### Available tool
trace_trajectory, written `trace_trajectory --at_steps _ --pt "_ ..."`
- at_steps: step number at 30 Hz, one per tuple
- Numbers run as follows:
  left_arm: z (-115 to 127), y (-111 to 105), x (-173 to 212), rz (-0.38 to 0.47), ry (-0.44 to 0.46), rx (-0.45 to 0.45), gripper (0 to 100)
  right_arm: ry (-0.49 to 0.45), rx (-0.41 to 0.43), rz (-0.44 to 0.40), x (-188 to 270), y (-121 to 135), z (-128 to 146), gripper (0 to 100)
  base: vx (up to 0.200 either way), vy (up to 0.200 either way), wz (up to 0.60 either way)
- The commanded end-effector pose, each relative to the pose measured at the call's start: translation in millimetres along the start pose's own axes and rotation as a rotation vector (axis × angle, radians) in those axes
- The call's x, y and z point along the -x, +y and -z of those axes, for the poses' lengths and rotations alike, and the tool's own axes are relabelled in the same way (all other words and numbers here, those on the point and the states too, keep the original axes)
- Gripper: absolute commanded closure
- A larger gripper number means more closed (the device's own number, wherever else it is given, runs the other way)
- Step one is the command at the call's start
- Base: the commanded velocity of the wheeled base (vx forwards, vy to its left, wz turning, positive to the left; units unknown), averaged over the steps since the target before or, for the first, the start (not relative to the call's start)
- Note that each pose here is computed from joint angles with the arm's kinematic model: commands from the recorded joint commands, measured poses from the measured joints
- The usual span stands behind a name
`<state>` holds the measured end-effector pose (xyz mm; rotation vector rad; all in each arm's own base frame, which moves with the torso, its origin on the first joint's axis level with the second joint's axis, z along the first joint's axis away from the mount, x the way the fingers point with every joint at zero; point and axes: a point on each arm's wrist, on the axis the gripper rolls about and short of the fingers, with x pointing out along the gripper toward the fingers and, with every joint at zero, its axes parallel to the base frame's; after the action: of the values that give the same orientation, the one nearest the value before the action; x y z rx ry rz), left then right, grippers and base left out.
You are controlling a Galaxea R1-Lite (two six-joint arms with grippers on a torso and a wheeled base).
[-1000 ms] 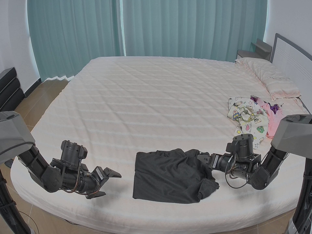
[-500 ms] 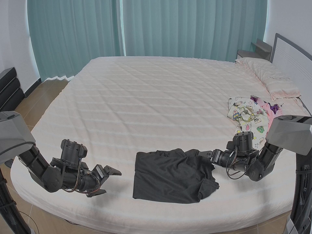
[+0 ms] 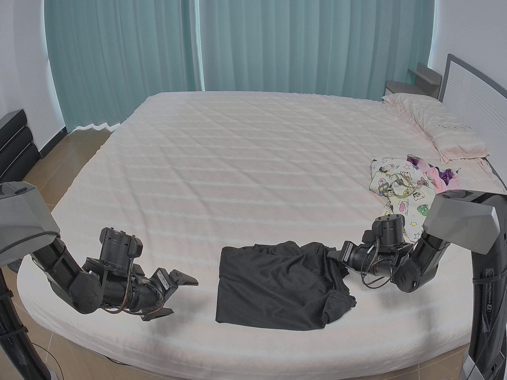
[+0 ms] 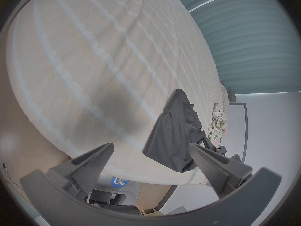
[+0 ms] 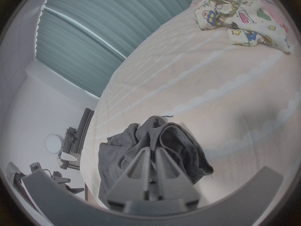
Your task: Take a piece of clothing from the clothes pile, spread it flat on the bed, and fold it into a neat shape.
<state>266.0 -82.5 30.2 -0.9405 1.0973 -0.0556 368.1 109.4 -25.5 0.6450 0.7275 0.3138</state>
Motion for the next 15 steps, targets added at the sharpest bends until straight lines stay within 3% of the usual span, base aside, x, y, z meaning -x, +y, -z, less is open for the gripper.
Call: trace_trajectory --at_steps 1,5,15 --pt "0 0 0 -0.001 0.000 0.001 0 0.000 -0.037 0.010 -3 -3 2 100 0.000 0.000 0.00" --pt "0 0 0 -0.002 -0.001 0.001 0 -0.044 -0.112 0.029 2 -9 -9 100 0.000 0.000 0.00" --pt "0 1 0 -0.004 -0.001 0.003 0 -0.091 -0.173 0.067 10 -19 -18 100 0.000 0.000 0.00"
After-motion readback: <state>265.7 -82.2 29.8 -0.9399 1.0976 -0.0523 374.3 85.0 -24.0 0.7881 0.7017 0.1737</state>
